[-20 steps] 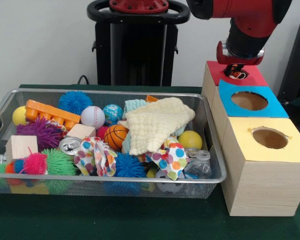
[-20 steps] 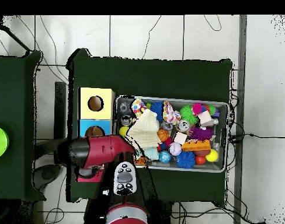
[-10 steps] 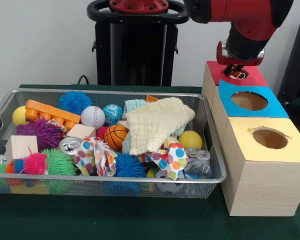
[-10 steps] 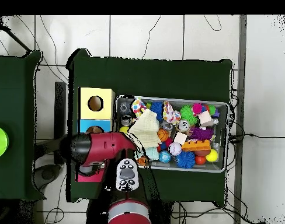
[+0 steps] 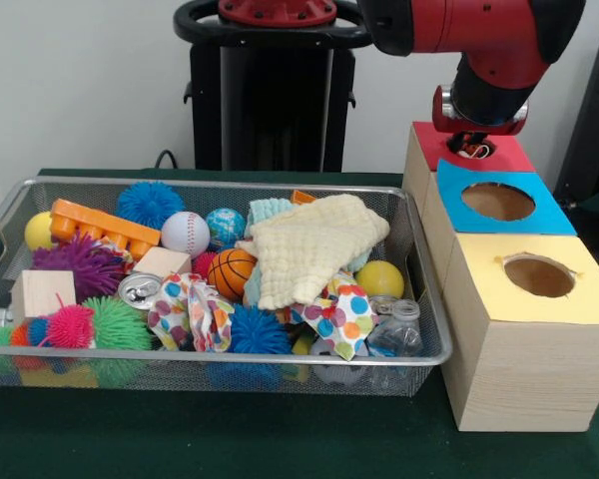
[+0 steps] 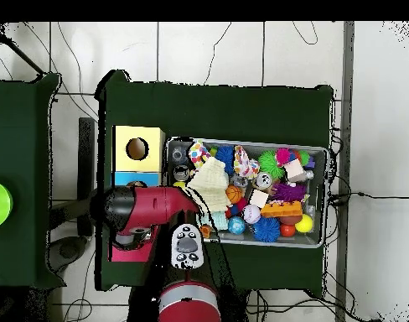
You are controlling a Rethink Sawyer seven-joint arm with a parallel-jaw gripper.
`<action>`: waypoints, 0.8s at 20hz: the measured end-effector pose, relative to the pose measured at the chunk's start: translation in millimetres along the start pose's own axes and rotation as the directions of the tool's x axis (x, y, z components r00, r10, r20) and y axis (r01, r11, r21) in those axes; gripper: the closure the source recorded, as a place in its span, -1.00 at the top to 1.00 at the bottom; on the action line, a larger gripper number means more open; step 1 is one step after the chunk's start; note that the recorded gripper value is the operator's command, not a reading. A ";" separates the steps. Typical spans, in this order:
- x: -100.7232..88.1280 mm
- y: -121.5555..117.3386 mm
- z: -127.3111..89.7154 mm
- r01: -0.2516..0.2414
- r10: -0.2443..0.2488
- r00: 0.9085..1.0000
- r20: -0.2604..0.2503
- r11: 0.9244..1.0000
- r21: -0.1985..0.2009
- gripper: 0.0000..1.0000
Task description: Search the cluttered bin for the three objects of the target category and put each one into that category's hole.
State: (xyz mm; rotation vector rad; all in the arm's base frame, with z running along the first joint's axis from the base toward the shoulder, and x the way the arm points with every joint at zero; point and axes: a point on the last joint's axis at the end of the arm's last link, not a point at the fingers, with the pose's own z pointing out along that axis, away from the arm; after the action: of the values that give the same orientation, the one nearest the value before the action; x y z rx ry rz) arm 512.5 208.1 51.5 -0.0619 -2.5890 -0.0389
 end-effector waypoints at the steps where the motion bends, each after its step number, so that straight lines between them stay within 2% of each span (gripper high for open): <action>1: -0.4 0.0 0.4 -0.001 0.001 1.000 -0.001 1.000 -0.001 -1.00; 16: -3.1 -5.2 8.5 -0.010 0.010 1.000 -0.018 1.000 -0.005 -1.00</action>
State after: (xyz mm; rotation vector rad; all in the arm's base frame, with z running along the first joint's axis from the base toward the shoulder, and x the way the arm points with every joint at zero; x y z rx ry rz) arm 510.4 203.1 42.6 -0.0765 -2.5704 -0.0422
